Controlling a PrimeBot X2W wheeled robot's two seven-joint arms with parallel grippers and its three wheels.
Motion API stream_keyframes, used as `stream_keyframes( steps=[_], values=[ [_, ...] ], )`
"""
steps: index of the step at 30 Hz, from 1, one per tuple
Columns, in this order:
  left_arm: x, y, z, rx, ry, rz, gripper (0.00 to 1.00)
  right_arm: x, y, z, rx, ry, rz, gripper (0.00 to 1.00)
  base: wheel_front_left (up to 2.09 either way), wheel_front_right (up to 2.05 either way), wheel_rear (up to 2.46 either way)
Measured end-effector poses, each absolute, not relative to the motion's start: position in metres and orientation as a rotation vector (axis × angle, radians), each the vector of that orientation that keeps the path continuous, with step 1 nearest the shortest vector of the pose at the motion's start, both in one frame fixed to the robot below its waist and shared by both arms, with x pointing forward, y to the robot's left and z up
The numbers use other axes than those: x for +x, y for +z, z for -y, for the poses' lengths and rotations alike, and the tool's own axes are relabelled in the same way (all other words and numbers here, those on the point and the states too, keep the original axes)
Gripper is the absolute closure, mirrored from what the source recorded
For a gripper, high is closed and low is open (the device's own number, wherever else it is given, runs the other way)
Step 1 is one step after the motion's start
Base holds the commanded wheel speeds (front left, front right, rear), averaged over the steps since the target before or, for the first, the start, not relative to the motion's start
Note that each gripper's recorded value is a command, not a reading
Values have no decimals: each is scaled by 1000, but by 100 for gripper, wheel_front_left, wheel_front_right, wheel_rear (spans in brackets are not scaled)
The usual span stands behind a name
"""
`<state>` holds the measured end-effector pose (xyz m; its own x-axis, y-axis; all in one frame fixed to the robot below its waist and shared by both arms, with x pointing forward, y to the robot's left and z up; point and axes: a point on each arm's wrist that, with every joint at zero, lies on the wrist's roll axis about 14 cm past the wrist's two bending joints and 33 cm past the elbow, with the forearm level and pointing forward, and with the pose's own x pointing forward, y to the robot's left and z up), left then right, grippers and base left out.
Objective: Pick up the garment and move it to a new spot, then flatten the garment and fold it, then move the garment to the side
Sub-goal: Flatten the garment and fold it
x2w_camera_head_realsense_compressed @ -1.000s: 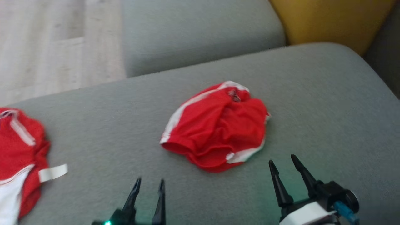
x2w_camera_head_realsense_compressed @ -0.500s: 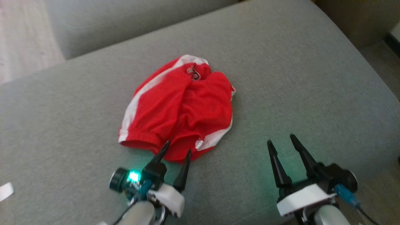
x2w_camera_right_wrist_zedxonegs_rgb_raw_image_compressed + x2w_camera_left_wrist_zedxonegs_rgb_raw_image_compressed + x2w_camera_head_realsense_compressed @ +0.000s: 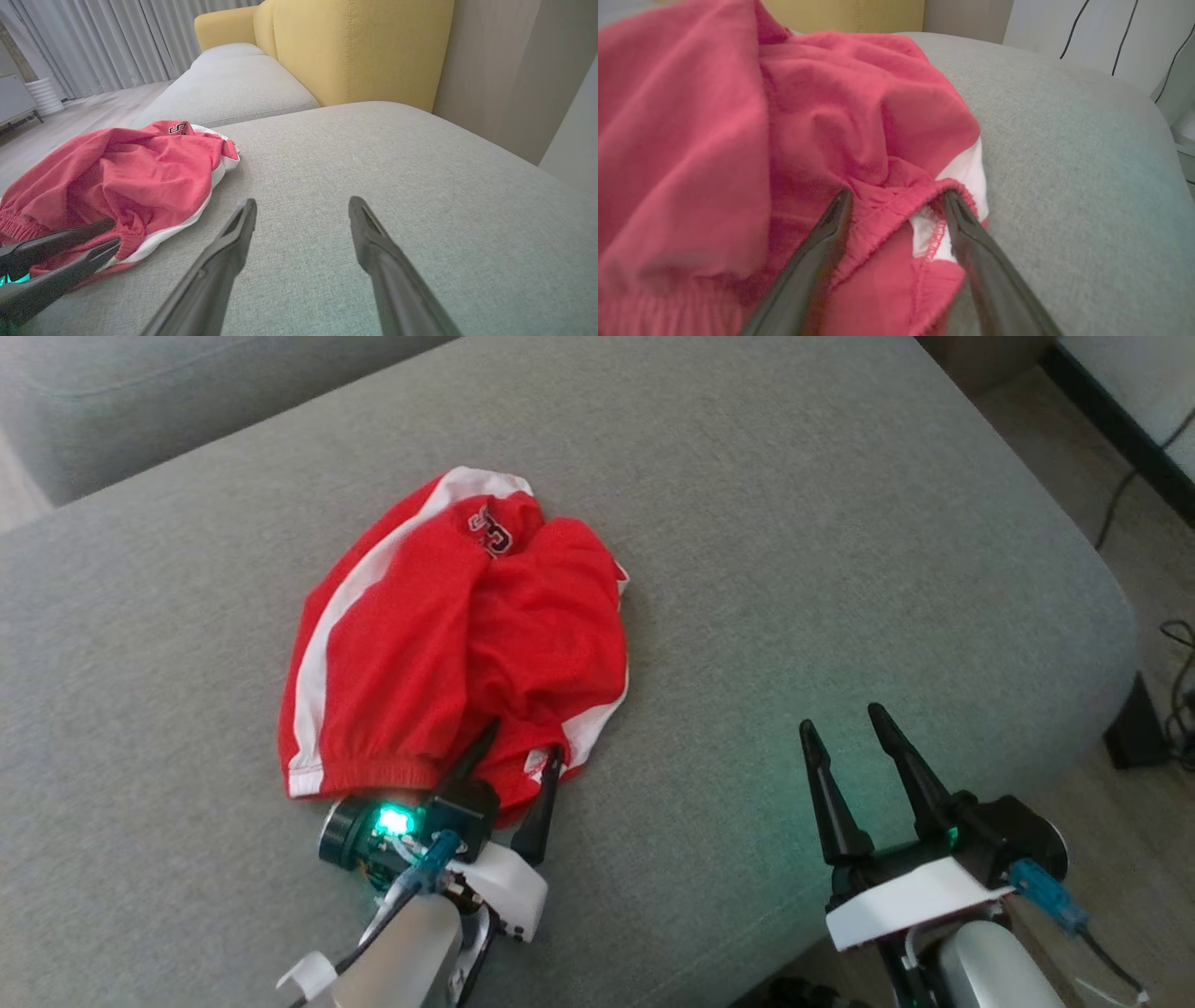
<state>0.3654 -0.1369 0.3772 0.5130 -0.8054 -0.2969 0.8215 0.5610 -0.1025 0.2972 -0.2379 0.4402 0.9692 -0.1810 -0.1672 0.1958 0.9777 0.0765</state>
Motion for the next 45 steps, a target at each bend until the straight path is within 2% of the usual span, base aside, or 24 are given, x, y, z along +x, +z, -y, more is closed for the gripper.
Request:
stream_keyframes(
  steps=[7,14,21,26,31,38,45],
  values=[
    [362,395,149,13,-1003,-257,0,294,439,246,95,-222,-168,0,0,0,0],
    [342,387,133,98,-1045,-242,0,299,435,242,97,-204,-177,0,0,0,0],
    [369,409,113,281,-960,-73,0,305,430,237,99,-183,-192,0,0,0,0],
    [347,436,132,235,-1085,-16,0,307,429,235,100,-177,-197,0,0,0,0],
    [326,421,131,295,-1190,-98,0,310,431,236,95,-176,-191,0,0,0,0],
    [316,387,119,336,-1219,-239,0,311,428,239,102,-186,-199,0,0,0,0],
    [336,391,133,368,-1221,-177,0,315,427,239,103,-184,-202,0,0,0,0]
  ],
)
